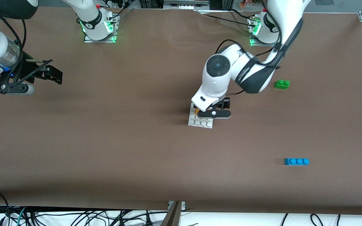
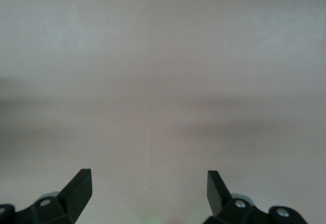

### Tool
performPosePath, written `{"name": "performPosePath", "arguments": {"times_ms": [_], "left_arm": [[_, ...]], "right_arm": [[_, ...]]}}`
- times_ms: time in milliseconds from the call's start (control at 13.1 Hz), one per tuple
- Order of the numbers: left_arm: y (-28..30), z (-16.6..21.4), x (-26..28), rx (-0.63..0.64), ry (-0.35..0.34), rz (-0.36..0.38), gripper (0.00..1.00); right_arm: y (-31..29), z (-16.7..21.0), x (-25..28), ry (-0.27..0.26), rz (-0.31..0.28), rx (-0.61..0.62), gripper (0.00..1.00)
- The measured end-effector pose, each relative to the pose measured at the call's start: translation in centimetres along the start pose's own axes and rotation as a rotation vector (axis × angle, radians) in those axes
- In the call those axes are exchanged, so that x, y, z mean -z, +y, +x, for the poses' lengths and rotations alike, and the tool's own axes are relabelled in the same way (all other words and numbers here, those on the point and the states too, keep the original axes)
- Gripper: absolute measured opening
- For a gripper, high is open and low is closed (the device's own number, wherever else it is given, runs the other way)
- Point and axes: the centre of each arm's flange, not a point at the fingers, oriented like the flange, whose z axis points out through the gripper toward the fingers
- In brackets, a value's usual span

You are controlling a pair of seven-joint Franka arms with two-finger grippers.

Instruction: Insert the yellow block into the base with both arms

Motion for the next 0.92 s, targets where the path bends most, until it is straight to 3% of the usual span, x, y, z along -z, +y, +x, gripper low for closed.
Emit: {"name": "performPosePath", "arguments": {"times_ms": [306,535,917], "left_arm": [[-6.6,-0.1,9.3,0.097,0.040,0.066,1.00],[-12.9,1.6,14.4,0.079,-0.023,-0.028,1.00],[-26.8,4.6,17.2,-0.004,-0.028,-0.096,1.00]], "right_arm": [[-0.1,0.0,0.0,-0.001,0.006,0.001,1.00],[-0.2,0.0,0.0,-0.002,0.012,0.002,1.00],[-0.6,0.0,0.1,-0.002,0.045,0.004,1.00]]}}
